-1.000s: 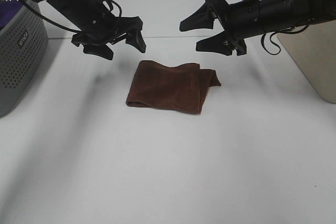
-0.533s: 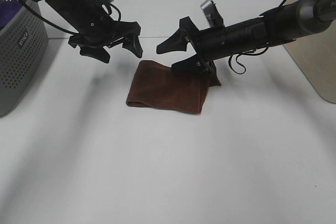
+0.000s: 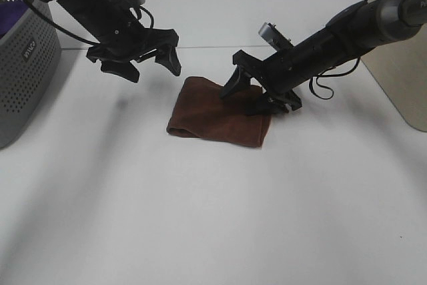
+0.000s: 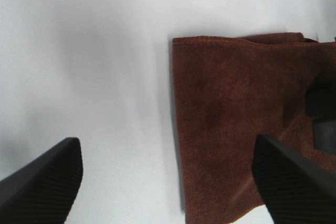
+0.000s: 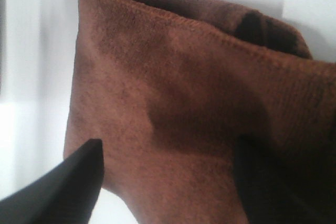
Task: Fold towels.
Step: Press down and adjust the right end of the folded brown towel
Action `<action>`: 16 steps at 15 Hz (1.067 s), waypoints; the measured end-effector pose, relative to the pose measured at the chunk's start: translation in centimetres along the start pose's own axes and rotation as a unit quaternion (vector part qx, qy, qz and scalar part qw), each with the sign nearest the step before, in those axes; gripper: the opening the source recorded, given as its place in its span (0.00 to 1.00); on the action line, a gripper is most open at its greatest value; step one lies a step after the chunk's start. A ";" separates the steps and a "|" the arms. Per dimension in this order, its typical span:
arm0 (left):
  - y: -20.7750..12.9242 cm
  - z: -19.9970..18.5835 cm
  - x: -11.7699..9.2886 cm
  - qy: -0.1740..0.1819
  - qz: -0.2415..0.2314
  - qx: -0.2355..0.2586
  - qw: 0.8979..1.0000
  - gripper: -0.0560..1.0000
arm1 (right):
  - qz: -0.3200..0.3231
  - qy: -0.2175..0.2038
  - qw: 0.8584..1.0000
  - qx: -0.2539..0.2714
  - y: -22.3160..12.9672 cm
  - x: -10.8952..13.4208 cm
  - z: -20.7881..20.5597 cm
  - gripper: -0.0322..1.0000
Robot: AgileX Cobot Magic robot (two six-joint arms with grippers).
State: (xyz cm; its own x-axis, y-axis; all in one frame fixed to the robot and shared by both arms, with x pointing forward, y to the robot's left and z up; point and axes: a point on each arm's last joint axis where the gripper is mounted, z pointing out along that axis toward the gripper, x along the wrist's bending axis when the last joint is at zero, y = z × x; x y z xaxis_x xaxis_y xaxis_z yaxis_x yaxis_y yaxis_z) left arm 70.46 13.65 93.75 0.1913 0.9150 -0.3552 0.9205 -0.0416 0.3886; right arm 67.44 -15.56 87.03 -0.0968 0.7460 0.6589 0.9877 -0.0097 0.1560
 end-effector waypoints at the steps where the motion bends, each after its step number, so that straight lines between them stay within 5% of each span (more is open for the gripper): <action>1: 0.0 0.0 0.0 0.000 0.000 0.000 1.000 0.82 | -0.019 -0.018 1.000 0.002 0.0 0.4 -0.9 0.70; 7: 0.0 -6.0 -1.2 0.037 0.092 0.034 0.994 0.82 | -0.084 -0.108 0.990 -0.011 -0.7 6.0 -9.9 0.70; 13: -0.9 -16.7 -2.8 0.118 0.092 0.041 0.988 0.82 | -0.085 -0.175 0.980 0.038 -3.6 8.7 -15.6 0.70; 16: -1.7 -22.0 -3.8 0.132 0.091 -0.011 0.987 0.82 | -0.081 -0.188 0.978 0.040 -5.4 10.2 -18.3 0.70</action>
State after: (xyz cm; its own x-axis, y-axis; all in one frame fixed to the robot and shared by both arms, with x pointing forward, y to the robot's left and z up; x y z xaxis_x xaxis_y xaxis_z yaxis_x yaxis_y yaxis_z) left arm 60.64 19.04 113.18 0.2554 0.9658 -0.0445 0.8705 -0.2097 0.4452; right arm 58.86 -20.09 106.43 -0.2149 0.9256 0.3116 0.9713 0.1692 0.1675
